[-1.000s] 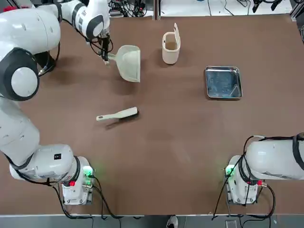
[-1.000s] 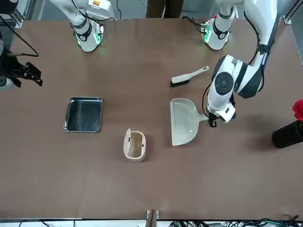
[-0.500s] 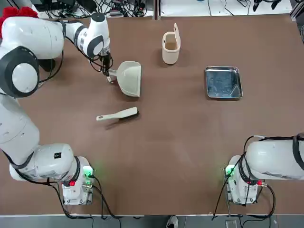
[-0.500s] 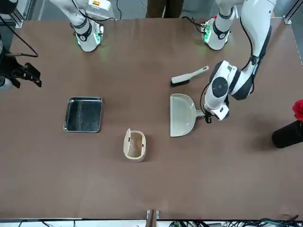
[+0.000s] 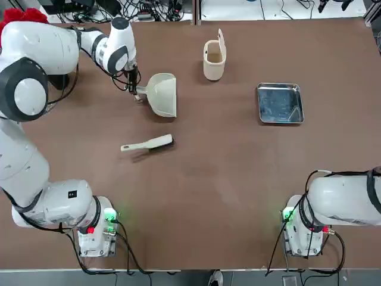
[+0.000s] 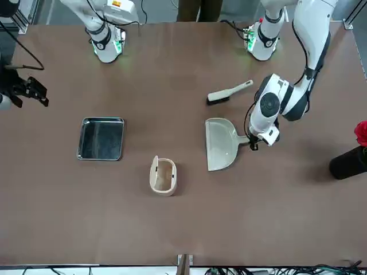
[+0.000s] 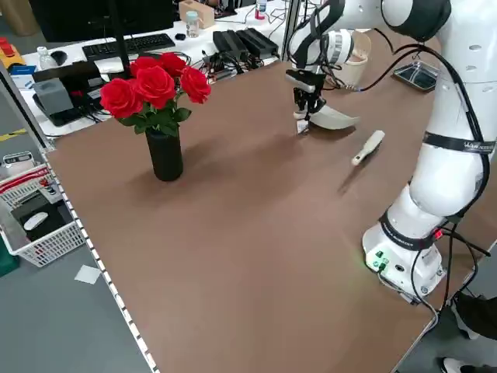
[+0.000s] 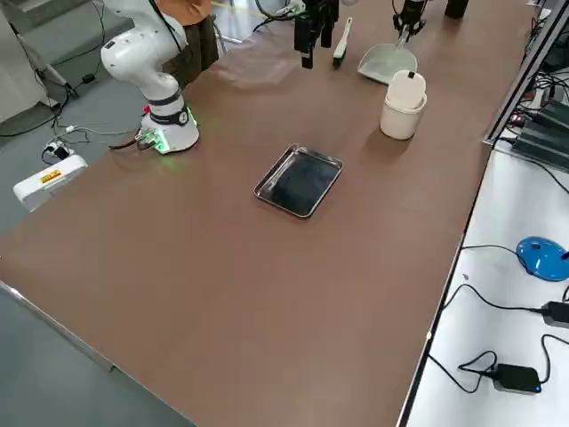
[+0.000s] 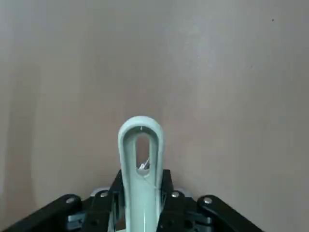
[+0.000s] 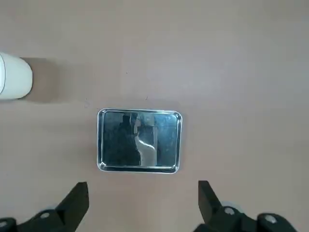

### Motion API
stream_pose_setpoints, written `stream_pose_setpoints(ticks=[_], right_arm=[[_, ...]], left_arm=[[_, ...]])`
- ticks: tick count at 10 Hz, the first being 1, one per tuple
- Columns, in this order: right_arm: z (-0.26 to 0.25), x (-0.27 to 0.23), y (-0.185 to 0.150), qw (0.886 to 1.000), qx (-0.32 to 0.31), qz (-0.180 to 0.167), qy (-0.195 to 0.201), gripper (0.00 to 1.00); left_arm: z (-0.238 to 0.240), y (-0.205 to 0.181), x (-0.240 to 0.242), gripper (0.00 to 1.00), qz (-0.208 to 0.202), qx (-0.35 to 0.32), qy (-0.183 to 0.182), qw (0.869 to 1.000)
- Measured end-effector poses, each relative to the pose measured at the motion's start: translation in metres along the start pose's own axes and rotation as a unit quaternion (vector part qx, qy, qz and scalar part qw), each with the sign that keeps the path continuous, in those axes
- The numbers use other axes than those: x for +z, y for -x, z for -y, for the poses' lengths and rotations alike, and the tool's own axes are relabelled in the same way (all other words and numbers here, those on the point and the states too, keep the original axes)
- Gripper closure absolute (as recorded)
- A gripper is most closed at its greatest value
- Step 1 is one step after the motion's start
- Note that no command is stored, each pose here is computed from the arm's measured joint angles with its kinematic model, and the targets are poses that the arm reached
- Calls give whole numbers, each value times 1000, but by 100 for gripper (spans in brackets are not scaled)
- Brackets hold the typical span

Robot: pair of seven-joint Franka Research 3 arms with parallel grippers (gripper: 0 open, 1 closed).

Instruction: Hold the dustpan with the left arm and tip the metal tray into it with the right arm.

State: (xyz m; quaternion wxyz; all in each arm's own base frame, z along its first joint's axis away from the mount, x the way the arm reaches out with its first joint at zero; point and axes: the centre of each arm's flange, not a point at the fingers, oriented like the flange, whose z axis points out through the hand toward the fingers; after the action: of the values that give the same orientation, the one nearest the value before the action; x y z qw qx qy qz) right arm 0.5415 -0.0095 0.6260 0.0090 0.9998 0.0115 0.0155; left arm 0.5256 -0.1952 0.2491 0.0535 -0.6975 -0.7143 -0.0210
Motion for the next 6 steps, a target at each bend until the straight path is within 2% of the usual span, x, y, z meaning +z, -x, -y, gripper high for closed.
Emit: stream_pose_setpoints(ticks=[3, 4, 6], right_arm=[[-4, 1, 1, 1000, 4, 4, 0, 0], [-3, 1, 1, 1000, 4, 6, -1, 0], [-2, 4, 2, 1000, 6, 9, -1, 0]], left_arm=[[5, 3, 7, 66, -2, 8, -7, 1000], [5, 4, 7, 55, -2, 8, -6, 1000], [3, 5, 4, 26, 0, 7, -3, 1000]])
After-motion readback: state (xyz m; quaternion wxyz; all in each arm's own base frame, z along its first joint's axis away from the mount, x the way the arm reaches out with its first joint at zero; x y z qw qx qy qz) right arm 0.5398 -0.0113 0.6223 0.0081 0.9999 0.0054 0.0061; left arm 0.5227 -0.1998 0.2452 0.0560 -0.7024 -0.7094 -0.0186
